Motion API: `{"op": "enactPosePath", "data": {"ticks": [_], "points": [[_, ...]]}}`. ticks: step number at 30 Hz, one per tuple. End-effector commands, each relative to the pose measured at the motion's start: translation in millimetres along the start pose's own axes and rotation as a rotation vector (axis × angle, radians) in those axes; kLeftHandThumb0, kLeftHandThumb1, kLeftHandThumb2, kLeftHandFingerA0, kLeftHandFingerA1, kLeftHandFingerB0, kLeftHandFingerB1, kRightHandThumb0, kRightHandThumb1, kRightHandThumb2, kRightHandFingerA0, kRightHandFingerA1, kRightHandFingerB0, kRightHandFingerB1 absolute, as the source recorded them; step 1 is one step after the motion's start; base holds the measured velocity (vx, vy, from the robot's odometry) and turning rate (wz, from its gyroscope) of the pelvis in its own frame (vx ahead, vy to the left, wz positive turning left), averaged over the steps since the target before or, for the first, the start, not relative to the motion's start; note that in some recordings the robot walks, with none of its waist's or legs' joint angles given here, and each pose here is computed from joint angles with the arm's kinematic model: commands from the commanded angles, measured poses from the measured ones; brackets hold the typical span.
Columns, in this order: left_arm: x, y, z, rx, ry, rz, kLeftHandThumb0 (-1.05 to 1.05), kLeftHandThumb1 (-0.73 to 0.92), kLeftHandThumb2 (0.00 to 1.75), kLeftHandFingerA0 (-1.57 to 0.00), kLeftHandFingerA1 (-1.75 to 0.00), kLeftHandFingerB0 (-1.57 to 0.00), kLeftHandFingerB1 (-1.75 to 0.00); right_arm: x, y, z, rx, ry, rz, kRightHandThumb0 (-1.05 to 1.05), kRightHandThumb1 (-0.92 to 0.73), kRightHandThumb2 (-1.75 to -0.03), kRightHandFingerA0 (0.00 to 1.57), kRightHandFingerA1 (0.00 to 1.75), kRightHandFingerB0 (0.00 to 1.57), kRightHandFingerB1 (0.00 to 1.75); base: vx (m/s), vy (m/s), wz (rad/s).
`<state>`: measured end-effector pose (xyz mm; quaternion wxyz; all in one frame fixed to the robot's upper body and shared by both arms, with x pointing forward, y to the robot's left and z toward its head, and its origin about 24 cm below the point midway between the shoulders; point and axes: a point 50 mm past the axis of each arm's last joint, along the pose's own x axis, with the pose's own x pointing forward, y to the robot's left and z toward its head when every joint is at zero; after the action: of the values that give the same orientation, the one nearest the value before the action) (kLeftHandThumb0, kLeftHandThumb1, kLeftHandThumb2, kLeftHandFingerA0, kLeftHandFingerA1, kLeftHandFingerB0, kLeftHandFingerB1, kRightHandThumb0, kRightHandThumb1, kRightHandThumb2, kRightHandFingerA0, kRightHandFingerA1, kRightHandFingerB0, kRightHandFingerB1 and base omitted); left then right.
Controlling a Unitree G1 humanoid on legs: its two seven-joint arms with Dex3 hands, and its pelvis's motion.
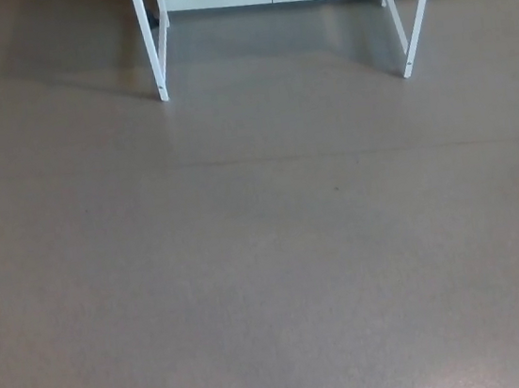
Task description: The robot walks towards a desk on which a file tray is kept in the middle and a toilet paper roll is kept on its right. The robot uses its right hand to hook on finger in the gap of the roll and grabs it, lifts it and places it on the tray.
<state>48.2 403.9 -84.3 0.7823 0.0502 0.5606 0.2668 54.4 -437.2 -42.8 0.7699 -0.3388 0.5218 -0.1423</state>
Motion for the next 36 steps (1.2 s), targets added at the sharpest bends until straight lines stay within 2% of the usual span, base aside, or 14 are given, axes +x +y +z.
{"op": "enactPosePath", "data": {"ticks": [1,2,5,6,11,13,17,18,22,25,27,28,34,36], "points": [[-2,4,3,-0.008,-0.02,-0.039,-0.36,0.58,1.14,-0.01,-0.51,0.0,-0.5,-2,0,2,0.05,-0.057,0.034,-0.46,-0.56,-0.67,0.05,0.26,0.07,0.26,0.01,0.007,0.11],[-2,5,0,0.013,0.002,-0.056,-0.81,0.73,1.09,-0.07,-0.52,-0.05,-0.46,-3,-1,4,-0.043,-0.067,0.039,-0.46,-0.62,-0.61,0.05,0.26,0.07,0.24,-0.11,-0.038,0.21],[-2,6,-1,0.022,0.001,-0.066,-0.77,0.92,0.69,-0.06,-0.42,-0.1,-0.32,-2,1,5,0.041,-0.078,0.028,-0.44,-0.58,-0.59,0.07,0.28,0.07,0.25,0.03,0.095,0.15],[-2,5,0,0.031,-0.004,-0.061,-0.78,0.74,1.07,-0.04,-0.46,-0.07,-0.37,-3,0,5,0.032,-0.096,0.026,-0.46,-0.56,-0.6,0.06,0.29,0.07,0.26,0.03,0.107,-0.04],[-2,4,3,0.036,-0.015,-0.07,-0.8,0.74,1.07,-0.23,-0.59,-0.12,-0.48,-2,-1,4,0.029,-0.066,0.027,-0.4,-0.57,-0.6,0.05,0.28,0.07,0.25,0.08,0.125,-0.05],[-1,4,4,0.024,-0.007,-0.061,-0.8,0.92,0.68,-0.28,-0.54,-0.2,-0.4,-2,0,5,0.053,-0.097,0.028,-0.36,-0.57,-0.59,0.06,0.27,0.08,0.26,0.19,0.26,-0.14],[-2,4,2,0.062,-0.031,-0.077,-0.79,0.92,0.73,-0.06,-0.36,-0.07,-0.28,0,2,6,0.089,-0.051,0.016,-0.36,-0.57,-0.59,0.06,0.27,0.08,0.26,0.26,0.466,-0.1],[-2,3,1,0.036,-0.04,-0.086,-0.81,0.78,1.14,0.0,-0.3,-0.08,-0.26,-1,1,7,0.062,-0.072,0.033,-0.41,-0.55,-0.67,0.05,0.27,0.06,0.24,0.26,0.186,0.05],[-2,3,-1,0.025,-0.009,-0.056,-0.81,0.92,0.69,-0.3,-0.57,-0.21,-0.4,2,2,8,0.073,-0.012,0.016,-0.4,-0.58,-0.61,0.04,0.25,0.05,0.22,0.23,0.052,0.04],[-2,4,-2,0.039,-0.01,-0.074,-0.38,0.52,1.11,0.0,-0.51,0.0,-0.5,1,1,8,0.066,-0.054,0.046,-0.41,-0.54,-0.7,0.04,0.26,0.05,0.19,0.26,-0.08,0.13],[-2,3,-5,0.036,-0.004,-0.066,-0.81,0.92,0.72,-0.18,-0.48,-0.13,-0.36,2,-2,10,0.064,-0.044,0.024,-0.45,-0.54,-0.68,0.04,0.26,0.06,0.23,0.23,-0.134,0.12],[-2,2,-5,0.049,-0.008,-0.072,-0.38,0.52,1.12,0.0,-0.52,0.0,-0.5,2,-2,9,0.059,-0.048,0.024,-0.45,-0.54,-0.68,0.03,0.27,0.05,0.23,0.25,-0.212,0.24],[-2,1,-7,0.035,0.004,-0.077,-0.81,0.92,0.72,-0.19,-0.45,-0.13,-0.35,2,-1,17,0.083,-0.024,0.032,-0.42,-0.55,-0.7,0.02,0.24,0.05,0.21,0.38,-0.241,0.3],[-2,-1,-7,0.034,0.005,-0.095,-0.84,0.79,1.15,0.0,-0.35,-0.12,-0.29,5,-1,23,0.148,0.01,0.019,-0.39,-0.54,-0.7,0.02,0.23,0.05,0.21,0.3,-0.148,0.01]]}}
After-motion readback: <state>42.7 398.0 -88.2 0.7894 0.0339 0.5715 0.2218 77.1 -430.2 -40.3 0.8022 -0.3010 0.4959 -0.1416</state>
